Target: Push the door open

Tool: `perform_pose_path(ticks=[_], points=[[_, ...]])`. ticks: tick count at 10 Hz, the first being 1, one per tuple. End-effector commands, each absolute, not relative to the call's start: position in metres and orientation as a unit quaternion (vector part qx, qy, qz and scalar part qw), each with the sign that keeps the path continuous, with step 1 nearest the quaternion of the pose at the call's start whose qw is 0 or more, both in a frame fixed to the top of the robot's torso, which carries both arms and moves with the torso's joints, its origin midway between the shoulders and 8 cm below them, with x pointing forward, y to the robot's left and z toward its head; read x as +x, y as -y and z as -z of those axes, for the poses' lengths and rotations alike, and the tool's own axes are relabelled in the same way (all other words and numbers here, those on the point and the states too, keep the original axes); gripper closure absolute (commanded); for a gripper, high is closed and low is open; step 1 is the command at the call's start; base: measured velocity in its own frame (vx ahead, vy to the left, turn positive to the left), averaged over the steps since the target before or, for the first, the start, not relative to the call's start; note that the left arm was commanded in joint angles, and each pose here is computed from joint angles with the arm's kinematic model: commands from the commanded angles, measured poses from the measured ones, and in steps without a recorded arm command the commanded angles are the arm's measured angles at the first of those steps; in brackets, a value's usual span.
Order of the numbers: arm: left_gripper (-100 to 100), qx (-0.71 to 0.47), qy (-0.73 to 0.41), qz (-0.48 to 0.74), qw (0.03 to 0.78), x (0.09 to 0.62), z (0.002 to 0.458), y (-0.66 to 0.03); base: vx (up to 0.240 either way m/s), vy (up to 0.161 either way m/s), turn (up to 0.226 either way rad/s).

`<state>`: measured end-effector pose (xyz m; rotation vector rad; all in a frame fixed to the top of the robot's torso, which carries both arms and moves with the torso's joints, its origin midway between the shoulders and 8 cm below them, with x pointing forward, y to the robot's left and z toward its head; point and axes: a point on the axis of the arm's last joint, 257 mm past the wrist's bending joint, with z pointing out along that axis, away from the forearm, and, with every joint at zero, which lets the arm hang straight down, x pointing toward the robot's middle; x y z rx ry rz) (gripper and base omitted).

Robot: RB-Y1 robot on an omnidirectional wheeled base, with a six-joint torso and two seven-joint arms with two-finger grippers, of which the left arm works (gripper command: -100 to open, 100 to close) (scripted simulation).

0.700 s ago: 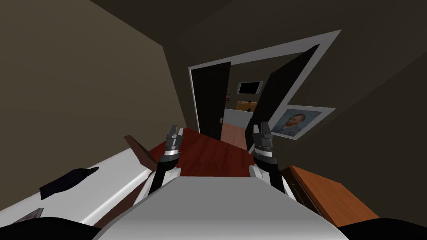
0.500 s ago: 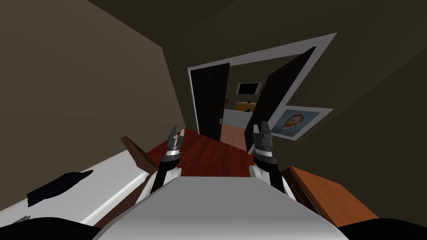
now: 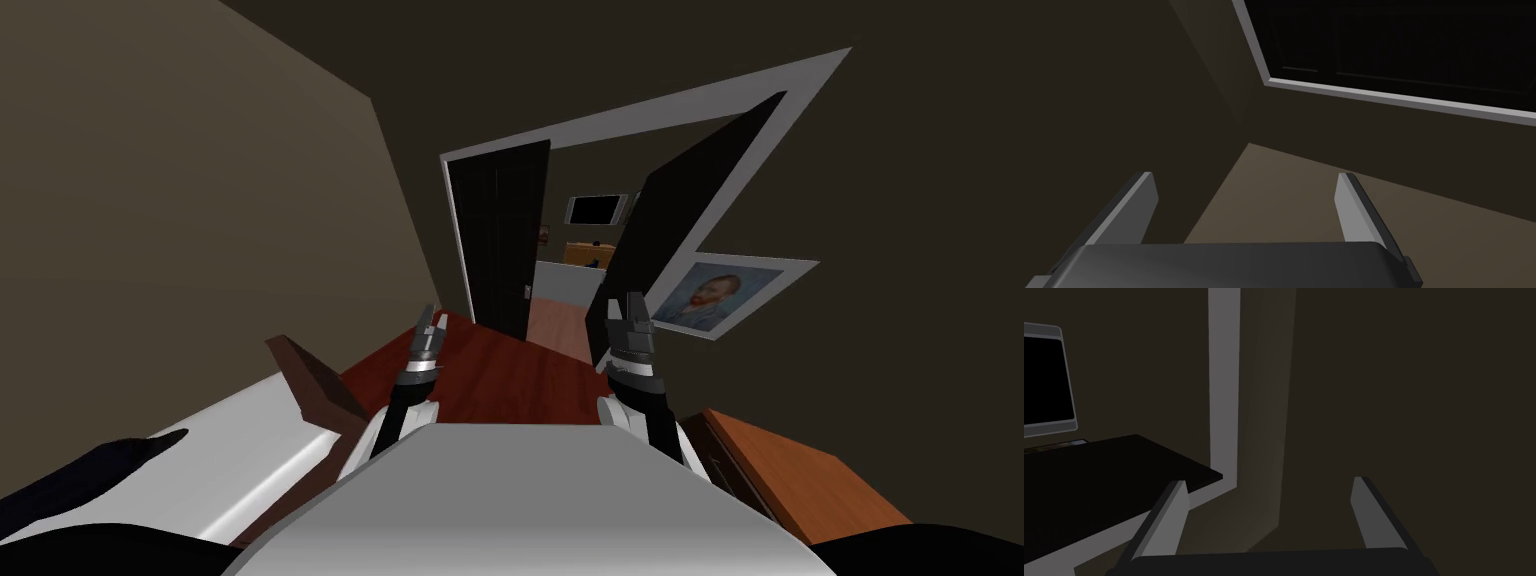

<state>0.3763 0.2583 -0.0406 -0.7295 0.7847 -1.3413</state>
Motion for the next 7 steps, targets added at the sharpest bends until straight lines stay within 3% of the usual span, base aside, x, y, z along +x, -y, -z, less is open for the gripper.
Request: perform_pose_path(ticks=[1, 7], points=[[-100, -0.324, -0.351, 0.591, 0.650, 0.380, 0.049, -0.257, 0.085, -0.023, -0.031], [-100, -0.336, -0.372, 0.591, 0.632, 0.396, 0.084, -0.251, 0.090, -0.024, -0.034]])
